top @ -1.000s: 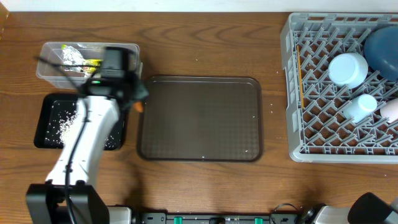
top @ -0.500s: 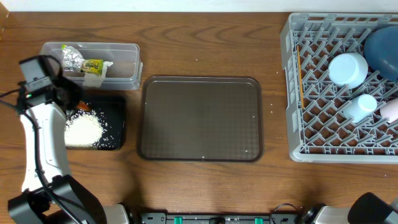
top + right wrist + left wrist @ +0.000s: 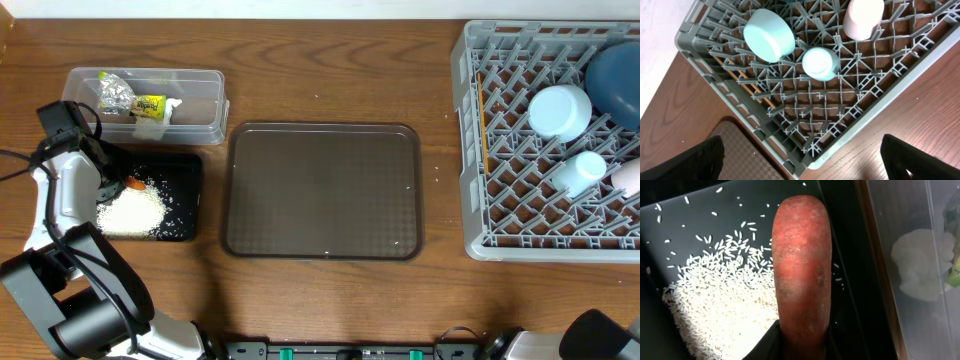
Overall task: Sort waste into correct bins and load items into the dishwasher rack
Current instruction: 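Lower the carrot onto the rice and open the left gripper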
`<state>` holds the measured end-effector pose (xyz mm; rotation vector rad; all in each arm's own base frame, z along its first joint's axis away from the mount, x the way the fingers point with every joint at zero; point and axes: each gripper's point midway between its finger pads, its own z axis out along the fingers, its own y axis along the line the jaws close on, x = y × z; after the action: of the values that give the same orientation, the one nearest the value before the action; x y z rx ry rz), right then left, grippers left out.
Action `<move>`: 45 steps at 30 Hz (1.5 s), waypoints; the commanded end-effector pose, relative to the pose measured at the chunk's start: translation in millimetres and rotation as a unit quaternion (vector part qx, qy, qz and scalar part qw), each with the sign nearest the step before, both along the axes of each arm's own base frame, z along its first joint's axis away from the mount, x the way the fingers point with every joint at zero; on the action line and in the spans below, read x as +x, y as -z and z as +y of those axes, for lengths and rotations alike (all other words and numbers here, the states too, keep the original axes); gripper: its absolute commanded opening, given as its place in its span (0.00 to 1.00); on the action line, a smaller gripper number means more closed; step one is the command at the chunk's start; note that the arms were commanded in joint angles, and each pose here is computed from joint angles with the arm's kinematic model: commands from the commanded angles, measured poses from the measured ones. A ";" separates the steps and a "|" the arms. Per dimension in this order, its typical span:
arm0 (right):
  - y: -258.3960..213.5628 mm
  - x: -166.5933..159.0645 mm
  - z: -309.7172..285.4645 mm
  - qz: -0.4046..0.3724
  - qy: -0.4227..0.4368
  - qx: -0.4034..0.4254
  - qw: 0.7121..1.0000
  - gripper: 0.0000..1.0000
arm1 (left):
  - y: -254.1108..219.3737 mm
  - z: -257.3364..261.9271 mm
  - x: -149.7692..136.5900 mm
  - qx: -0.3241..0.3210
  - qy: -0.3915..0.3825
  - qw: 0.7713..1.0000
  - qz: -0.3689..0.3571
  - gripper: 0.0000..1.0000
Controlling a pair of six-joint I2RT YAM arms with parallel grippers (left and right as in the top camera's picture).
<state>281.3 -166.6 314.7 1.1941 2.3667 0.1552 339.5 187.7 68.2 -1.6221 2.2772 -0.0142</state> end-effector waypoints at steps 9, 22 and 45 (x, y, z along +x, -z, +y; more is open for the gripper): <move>-0.5 0.3 0.7 0.001 -0.008 -0.005 1.000 0.99 | 6.7 4.8 -17.2 0.007 -0.033 0.999 0.035 0.25; -0.5 0.4 0.8 0.001 -0.008 -0.005 1.000 0.99 | 31.0 1.9 -22.8 -0.010 -0.033 0.997 0.069 0.24; -0.5 0.4 0.8 0.001 -0.008 -0.005 1.000 0.99 | 38.5 -11.6 -26.3 -0.044 -0.011 0.996 0.081 0.36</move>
<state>281.3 -166.6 314.7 1.1941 2.3667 0.1552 313.2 181.4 28.4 -1.7648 2.3874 0.0739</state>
